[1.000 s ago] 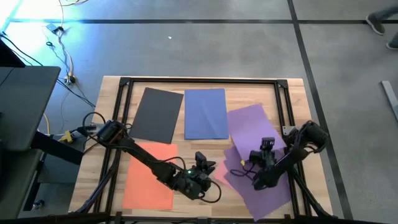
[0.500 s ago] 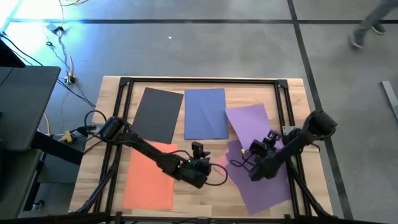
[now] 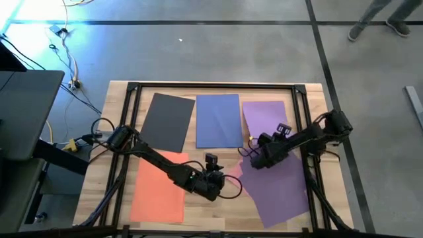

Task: Organize paper
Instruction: Put the violet paper on the top right of the table

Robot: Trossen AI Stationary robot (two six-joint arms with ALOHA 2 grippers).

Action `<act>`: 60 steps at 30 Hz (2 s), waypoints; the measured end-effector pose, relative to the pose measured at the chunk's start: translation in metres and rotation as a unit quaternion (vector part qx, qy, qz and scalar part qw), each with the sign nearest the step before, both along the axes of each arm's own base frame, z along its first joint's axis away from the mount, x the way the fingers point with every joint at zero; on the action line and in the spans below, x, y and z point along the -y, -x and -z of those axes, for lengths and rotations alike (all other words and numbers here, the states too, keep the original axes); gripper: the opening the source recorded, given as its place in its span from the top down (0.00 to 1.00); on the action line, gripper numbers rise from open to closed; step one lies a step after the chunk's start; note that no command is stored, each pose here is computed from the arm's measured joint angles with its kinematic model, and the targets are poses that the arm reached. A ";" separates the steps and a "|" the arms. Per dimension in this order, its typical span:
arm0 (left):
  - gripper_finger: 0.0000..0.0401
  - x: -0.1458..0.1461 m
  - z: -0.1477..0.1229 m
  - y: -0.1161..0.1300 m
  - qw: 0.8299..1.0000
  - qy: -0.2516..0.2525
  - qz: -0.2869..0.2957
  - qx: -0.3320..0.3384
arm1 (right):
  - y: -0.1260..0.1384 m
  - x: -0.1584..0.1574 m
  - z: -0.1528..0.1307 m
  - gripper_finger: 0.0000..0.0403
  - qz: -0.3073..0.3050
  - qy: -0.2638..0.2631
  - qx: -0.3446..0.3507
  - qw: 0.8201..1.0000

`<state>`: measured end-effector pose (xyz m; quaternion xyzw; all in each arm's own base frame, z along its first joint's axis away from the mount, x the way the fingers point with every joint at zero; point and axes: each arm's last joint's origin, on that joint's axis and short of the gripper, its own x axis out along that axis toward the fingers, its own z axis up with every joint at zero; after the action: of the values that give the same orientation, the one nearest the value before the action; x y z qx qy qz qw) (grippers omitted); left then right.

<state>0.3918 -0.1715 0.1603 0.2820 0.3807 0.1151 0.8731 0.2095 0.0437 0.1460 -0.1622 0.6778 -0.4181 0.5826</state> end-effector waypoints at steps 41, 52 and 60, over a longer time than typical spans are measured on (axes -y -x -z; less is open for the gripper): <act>0.72 0.000 0.001 0.001 1.000 0.003 0.005 -0.010 | -0.010 0.028 0.007 0.84 0.020 -0.104 -0.043 0.993; 0.72 0.000 0.001 0.001 1.000 0.005 0.007 -0.011 | -0.008 0.017 0.007 0.70 -0.030 -0.145 -0.088 0.985; 0.72 0.000 0.001 0.001 1.000 0.006 0.008 -0.011 | -0.001 0.003 0.005 0.70 -0.049 -0.160 -0.124 0.978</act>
<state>0.3909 -0.1717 0.1591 0.2813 0.3890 0.1031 0.8712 0.2103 0.0411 0.1413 -0.1500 0.7942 -0.2520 0.5322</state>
